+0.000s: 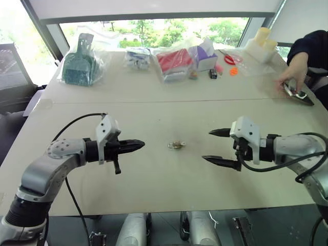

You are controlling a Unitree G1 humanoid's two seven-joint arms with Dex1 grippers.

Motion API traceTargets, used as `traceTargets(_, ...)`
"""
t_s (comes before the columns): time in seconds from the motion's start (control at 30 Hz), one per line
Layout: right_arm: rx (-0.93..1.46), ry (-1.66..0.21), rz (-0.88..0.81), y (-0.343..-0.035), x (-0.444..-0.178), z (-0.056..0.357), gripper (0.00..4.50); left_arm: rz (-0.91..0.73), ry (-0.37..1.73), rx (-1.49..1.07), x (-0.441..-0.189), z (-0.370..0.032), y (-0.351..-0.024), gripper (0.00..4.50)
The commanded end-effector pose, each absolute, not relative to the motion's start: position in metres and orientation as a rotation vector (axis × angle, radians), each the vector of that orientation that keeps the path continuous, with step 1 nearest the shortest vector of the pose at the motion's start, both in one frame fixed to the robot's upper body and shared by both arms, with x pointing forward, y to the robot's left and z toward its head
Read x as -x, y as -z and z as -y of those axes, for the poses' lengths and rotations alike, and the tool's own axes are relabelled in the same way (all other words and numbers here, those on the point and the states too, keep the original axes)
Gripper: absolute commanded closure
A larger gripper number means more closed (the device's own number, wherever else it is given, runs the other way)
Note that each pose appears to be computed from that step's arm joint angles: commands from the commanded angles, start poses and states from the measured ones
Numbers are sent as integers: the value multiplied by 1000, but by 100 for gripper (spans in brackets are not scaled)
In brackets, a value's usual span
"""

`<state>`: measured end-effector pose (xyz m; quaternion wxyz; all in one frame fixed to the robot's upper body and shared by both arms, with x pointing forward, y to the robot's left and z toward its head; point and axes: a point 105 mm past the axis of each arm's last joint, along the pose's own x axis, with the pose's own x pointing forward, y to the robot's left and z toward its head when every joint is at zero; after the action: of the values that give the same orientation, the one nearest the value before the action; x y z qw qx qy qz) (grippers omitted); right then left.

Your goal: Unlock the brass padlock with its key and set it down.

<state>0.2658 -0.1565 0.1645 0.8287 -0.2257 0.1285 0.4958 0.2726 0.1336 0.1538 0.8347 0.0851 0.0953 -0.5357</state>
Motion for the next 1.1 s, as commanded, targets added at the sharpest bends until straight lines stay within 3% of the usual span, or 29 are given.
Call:
traceTargets(0.03,510,-1063,-225,-172,-267,152,5,-141,1134,-211,-275,-132,-165,450)
traceTargets(0.63,527,-1057,-218,-174,-271,152,5,-128,1155,-242,-283,-129,-167,450)
traceTargets(1.03,541,-1043,-210,-174,-273,153,5,-61,1296,-310,-311,-92,-188,450)
traceTargets(1.1,545,-1043,-207,-174,-274,152,0,-69,1377,-284,-315,-74,-189,399)
